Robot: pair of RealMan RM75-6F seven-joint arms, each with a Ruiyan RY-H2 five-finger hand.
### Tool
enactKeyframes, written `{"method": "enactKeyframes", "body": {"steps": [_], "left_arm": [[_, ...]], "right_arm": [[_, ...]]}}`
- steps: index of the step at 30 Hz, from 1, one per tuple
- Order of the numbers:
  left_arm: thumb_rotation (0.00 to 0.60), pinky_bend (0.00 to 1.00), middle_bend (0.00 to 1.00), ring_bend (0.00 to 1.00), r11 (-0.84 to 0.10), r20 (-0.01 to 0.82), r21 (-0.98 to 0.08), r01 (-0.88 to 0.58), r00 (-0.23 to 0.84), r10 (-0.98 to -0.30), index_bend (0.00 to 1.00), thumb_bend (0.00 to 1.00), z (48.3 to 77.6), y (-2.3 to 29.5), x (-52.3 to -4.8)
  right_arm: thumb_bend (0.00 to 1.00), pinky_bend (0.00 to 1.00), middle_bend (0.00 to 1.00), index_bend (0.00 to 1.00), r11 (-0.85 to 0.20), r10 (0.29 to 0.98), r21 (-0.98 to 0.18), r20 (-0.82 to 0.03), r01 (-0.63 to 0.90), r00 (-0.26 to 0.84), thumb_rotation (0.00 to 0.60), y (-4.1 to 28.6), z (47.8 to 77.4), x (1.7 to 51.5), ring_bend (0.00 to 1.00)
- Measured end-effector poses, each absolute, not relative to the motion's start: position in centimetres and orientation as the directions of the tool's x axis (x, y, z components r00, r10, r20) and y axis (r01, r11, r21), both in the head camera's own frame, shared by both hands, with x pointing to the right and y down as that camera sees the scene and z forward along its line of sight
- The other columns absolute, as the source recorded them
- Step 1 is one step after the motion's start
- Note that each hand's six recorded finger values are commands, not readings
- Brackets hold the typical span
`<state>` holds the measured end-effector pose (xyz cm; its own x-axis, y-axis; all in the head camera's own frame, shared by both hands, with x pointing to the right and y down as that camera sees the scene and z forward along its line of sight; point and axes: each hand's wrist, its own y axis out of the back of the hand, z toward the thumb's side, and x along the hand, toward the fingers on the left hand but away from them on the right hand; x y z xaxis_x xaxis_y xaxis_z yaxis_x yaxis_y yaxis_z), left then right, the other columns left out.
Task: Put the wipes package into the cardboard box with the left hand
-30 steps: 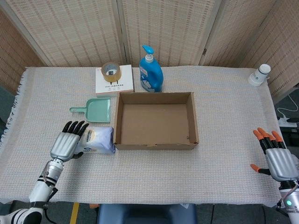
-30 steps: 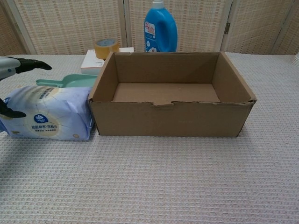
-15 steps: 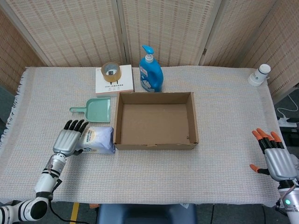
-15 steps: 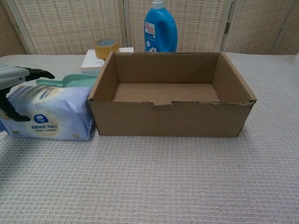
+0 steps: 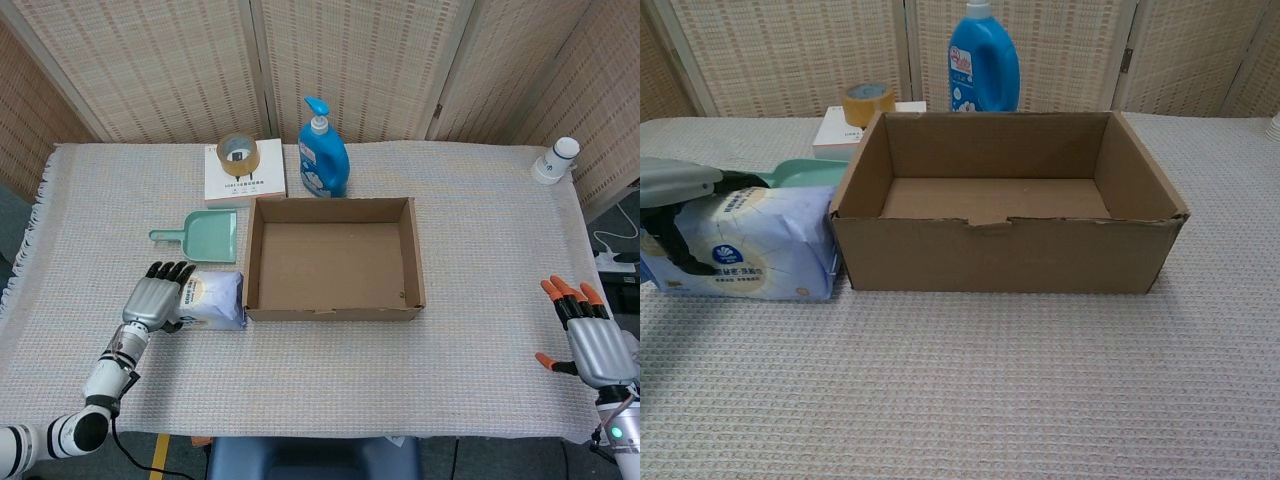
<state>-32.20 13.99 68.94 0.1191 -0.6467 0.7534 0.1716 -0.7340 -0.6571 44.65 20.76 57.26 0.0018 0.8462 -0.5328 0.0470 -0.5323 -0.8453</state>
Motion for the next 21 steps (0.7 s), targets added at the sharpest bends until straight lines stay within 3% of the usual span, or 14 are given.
{"method": "enactKeyframes", "body": {"steps": [3,6,14,21], "left_arm": [[0.600,0.22,0.00,0.00,-0.730,0.753,-0.657,0.187,0.114,-0.649,0.00,0.18,69.1,13.7,-32.3],[0.600,0.31,0.05,0.07,-0.721,0.744,-0.666,0.193,0.111,-0.659,0.01,0.19,69.0,13.5,-32.5],[0.600,0.52,0.39,0.37,-0.717,0.747,-0.662,0.218,0.119,-0.654,0.32,0.23,68.8,13.5,-32.9],[0.600,0.62,0.53,0.48,-0.716,0.747,-0.661,0.224,0.110,-0.656,0.47,0.25,68.1,13.1,-34.1]], "right_arm": [[0.00,0.00,0.00,0.03,-0.541,0.840,-0.839,-0.543,0.047,-0.015,0.600,20.7,57.4,45.0,0.00],[0.00,0.00,0.00,0.03,-0.540,0.840,-0.840,-0.542,0.050,-0.020,0.600,20.5,57.3,45.0,0.00],[0.00,0.00,0.00,0.03,-0.545,0.837,-0.837,-0.547,0.053,-0.021,0.600,20.6,57.3,45.0,0.00],[0.00,0.00,0.00,0.03,-0.545,0.837,-0.837,-0.547,0.056,-0.023,0.600,20.5,57.2,45.1,0.00]]}}
